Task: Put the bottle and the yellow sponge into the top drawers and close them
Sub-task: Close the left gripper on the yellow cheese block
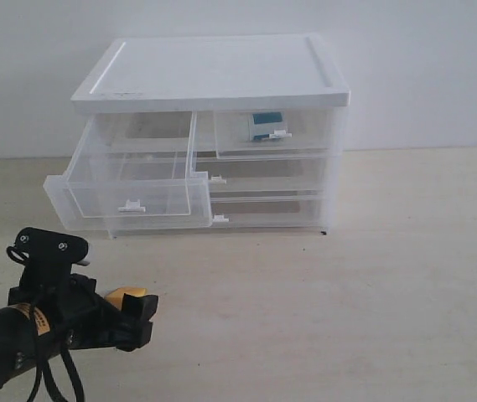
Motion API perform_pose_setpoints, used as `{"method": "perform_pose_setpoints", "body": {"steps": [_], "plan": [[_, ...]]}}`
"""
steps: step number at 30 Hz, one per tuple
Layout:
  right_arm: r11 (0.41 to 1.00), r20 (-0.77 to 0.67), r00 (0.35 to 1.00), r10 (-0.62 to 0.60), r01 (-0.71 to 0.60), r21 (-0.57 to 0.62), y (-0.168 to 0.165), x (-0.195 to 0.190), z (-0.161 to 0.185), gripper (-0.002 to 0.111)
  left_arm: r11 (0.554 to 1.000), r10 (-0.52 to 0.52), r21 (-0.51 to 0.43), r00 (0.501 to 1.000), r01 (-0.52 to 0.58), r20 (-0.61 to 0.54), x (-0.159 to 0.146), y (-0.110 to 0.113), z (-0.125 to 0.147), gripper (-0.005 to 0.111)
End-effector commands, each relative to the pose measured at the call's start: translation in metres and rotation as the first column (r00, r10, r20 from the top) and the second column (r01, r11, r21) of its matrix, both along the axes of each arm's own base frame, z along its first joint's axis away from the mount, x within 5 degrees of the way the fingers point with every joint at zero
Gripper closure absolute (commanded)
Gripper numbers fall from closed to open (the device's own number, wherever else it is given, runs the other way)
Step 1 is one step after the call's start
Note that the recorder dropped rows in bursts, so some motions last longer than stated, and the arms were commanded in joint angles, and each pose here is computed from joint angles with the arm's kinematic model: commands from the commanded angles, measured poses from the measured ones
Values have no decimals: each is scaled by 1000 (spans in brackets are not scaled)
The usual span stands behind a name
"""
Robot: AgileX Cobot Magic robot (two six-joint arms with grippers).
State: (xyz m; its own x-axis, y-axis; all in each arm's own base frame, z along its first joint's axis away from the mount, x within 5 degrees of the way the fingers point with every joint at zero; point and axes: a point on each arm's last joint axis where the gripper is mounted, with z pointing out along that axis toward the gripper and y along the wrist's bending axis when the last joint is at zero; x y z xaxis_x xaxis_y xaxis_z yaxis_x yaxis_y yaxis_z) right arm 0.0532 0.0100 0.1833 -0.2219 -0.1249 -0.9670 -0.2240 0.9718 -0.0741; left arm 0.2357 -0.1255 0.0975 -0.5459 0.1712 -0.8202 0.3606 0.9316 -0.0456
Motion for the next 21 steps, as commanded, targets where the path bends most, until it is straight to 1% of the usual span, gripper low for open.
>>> {"method": "perform_pose_setpoints", "body": {"steps": [1, 10, 12, 14, 16, 18, 21], "plan": [[1000, 14, 1000, -1, 1, 0, 0, 0, 1, 108, 1000, 14, -7, 999, -13, 38, 4, 0, -1, 27], [1000, 14, 1000, -1, 1, 0, 0, 0, 1, 108, 1000, 13, -4, 1000, -13, 27, 7, -2, -4, 28], [1000, 14, 1000, -1, 1, 0, 0, 0, 1, 108, 1000, 10, 0, 1000, -10, 18, 7, -2, -4, 33], [1000, 14, 1000, -1, 1, 0, 0, 0, 1, 108, 1000, 12, 0, 1000, -12, 1, 6, -2, -5, 42], [1000, 14, 1000, -1, 1, 0, 0, 0, 1, 108, 1000, 11, 1, 1000, -11, -3, 6, -2, -6, 47], [1000, 14, 1000, -1, 1, 0, 0, 0, 1, 108, 1000, 11, 2, 1000, -11, -6, 6, -2, -6, 48], [1000, 14, 1000, -1, 1, 0, 0, 0, 1, 108, 999, 0, 32, 997, 3, -79, 10, -6, -8, 48]]}}
